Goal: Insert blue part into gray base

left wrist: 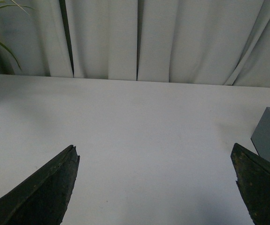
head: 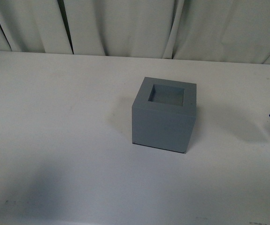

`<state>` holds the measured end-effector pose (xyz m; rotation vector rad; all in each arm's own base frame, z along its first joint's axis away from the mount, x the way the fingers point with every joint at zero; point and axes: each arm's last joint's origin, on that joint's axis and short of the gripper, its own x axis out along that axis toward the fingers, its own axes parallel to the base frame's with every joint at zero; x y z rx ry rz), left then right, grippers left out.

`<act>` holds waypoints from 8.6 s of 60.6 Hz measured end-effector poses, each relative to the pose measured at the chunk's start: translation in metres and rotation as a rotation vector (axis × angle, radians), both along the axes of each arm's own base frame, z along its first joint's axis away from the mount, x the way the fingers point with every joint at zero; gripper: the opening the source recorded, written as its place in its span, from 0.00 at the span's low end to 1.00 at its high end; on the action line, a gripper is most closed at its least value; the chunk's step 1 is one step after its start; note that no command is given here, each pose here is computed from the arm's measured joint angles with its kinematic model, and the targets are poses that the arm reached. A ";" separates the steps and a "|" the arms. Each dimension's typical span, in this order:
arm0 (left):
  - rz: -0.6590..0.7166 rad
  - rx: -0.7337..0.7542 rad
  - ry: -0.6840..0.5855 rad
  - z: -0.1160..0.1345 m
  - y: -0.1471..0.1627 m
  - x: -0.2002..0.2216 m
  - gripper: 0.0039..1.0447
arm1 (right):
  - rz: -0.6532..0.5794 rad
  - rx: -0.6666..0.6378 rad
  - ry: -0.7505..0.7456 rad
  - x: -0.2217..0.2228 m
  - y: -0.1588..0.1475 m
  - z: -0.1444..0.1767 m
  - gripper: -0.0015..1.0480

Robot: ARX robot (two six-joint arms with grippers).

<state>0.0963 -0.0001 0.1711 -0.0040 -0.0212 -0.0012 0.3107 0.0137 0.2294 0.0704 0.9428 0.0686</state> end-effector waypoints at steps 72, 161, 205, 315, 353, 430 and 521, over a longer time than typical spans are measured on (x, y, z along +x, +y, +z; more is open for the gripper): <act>0.000 0.000 0.000 0.000 0.000 0.000 0.94 | 1.064 -0.056 -0.162 0.027 0.083 0.091 0.46; 0.000 0.000 0.000 0.000 0.000 0.000 0.94 | 1.202 -0.155 -0.059 0.076 0.137 0.038 0.46; 0.000 0.000 0.000 0.000 0.000 0.000 0.94 | 1.202 -0.169 -0.032 0.073 0.141 0.037 0.46; 0.000 0.000 0.000 0.000 0.000 0.000 0.94 | 0.453 -0.055 -0.592 -0.056 0.027 0.082 0.91; 0.000 0.000 0.000 0.000 0.000 0.000 0.94 | -0.063 -0.084 -0.944 -0.137 -0.014 0.008 0.46; 0.000 0.000 0.000 0.000 0.000 0.000 0.94 | -0.064 -0.079 -0.951 -0.196 -0.014 -0.061 0.01; 0.000 0.000 0.000 0.000 0.000 0.000 0.94 | -0.063 -0.079 -0.946 -0.213 -0.014 -0.064 0.91</act>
